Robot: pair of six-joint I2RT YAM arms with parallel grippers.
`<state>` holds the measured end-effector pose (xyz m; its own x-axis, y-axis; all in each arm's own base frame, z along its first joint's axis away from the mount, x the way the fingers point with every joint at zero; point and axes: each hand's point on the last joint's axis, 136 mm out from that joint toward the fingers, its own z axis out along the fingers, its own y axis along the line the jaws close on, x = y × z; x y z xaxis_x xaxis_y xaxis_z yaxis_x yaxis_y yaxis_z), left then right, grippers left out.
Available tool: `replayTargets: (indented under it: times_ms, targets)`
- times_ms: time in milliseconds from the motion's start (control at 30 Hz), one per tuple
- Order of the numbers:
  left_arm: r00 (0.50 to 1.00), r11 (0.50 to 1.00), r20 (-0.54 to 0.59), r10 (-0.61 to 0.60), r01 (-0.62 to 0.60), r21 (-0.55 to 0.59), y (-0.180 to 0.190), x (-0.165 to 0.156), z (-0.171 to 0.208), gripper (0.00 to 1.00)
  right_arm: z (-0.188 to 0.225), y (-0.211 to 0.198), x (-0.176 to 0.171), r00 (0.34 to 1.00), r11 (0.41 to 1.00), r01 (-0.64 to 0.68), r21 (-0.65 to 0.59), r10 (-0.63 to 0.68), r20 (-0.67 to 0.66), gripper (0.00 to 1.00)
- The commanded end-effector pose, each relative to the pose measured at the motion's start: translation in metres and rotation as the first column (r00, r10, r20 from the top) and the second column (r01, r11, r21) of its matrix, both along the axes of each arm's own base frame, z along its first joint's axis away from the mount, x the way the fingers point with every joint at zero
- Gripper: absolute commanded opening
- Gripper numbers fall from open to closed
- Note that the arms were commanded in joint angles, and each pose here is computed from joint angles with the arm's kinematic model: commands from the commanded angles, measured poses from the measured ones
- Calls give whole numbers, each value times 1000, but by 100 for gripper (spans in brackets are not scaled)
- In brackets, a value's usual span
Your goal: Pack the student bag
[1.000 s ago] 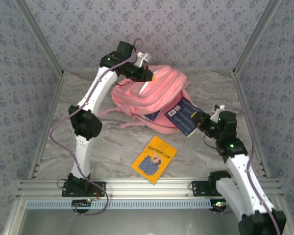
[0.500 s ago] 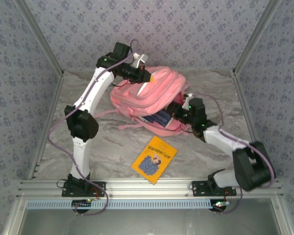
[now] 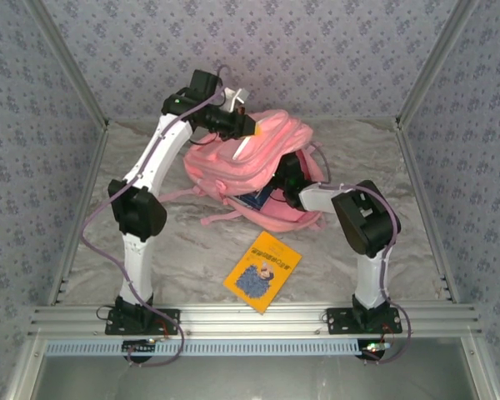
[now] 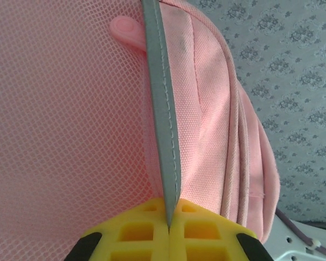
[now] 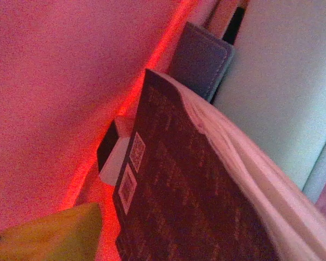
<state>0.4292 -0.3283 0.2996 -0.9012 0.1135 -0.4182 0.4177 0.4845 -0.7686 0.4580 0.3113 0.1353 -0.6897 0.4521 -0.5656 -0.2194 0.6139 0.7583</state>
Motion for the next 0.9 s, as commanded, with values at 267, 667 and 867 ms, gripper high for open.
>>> replayTargets:
  times_ms: [267, 667, 867]
  targets:
    - [987, 993, 128, 94, -84, -80, 21, 27, 48, 0, 19, -67, -33, 998, 972, 64, -225, -60, 23, 83]
    - [967, 969, 93, 235, -241, 53, 34, 66, -14, 0, 37, -143, -124, 993, 874, 121, -471, -109, 52, 82]
    - [972, 957, 62, 227, -234, 171, 20, 77, -62, 4, 10, -135, -180, 997, 907, -60, -417, 37, -62, 83]
